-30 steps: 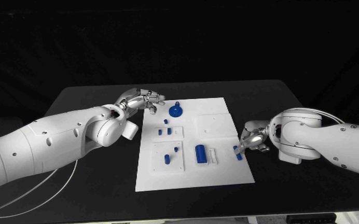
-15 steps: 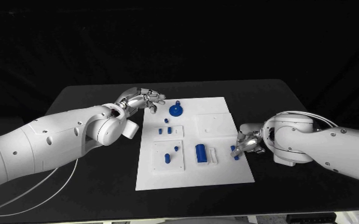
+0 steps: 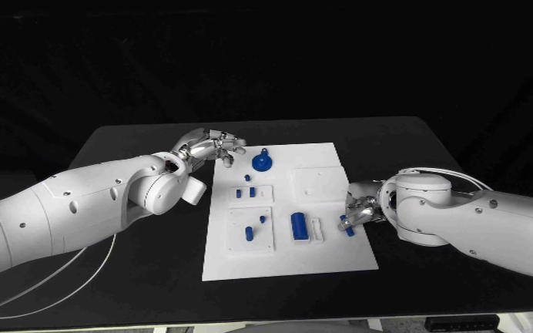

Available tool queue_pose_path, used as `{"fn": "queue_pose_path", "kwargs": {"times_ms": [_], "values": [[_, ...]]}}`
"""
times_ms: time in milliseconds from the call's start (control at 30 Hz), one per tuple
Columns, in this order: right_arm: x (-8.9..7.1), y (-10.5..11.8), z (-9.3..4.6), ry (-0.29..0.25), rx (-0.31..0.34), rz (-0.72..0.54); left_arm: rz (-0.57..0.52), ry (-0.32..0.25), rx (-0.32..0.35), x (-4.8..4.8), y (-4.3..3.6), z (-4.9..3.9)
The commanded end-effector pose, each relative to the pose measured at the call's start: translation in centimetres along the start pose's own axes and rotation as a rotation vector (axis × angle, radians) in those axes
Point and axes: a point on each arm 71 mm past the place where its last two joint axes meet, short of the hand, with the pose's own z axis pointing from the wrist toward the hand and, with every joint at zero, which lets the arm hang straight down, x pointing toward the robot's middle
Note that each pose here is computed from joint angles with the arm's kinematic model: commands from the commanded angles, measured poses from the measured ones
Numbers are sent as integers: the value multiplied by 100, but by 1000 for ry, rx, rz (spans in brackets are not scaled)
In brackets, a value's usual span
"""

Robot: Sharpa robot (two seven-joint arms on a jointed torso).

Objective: Assemble the parts on the task board

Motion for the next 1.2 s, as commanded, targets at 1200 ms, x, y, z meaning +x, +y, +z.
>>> {"fn": "queue_pose_path", "kwargs": {"times_ms": [1200], "values": [[111, 14, -37, 17, -34, 319, -6, 25, 3, 41, -12, -1]]}}
